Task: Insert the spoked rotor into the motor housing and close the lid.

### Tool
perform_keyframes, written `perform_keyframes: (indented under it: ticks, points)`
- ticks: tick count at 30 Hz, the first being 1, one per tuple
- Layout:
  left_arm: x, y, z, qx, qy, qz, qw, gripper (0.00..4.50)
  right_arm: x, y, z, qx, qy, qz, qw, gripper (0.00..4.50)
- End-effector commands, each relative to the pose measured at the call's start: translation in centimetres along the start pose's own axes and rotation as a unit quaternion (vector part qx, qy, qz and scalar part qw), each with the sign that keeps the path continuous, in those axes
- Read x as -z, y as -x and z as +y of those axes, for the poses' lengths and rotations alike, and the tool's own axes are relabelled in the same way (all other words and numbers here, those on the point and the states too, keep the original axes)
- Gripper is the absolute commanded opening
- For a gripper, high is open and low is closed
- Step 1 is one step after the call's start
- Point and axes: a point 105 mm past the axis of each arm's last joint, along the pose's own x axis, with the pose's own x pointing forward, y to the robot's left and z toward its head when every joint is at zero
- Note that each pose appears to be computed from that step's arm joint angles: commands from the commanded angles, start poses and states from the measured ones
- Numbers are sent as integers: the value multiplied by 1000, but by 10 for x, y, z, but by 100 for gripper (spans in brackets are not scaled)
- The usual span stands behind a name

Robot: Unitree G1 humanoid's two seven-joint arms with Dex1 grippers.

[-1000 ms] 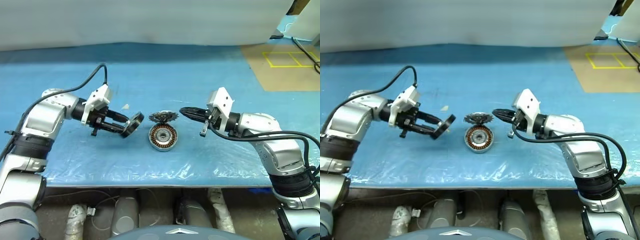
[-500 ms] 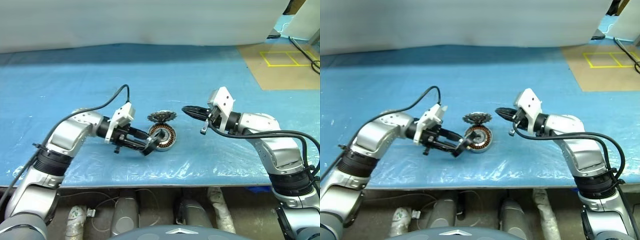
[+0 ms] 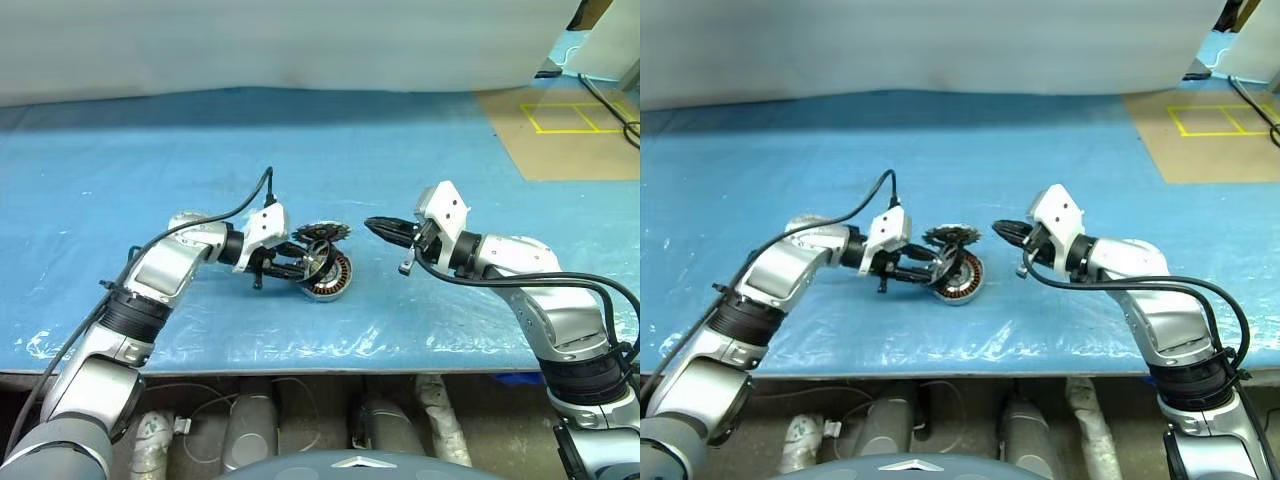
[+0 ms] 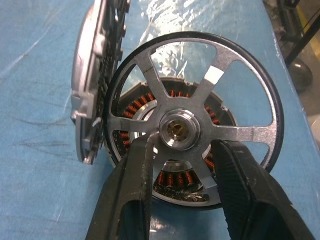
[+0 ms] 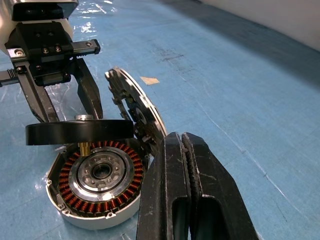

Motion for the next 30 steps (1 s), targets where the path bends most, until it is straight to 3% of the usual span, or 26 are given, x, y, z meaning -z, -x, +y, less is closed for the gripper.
perform_keyframes:
  ticks: [1, 20, 30]
  points:
    - [-2, -3, 4, -5, -28, 20, 999, 140, -13, 3, 0, 6, 20, -20, 1000, 0]
    - [-10, -14, 20, -38, -58, 32, 997, 140, -10, 3, 3, 13, 19, -17, 1000, 0]
    - [-8, -12, 14, -20, -84, 52, 995, 140, -10, 2, 3, 12, 19, -19, 1000, 0]
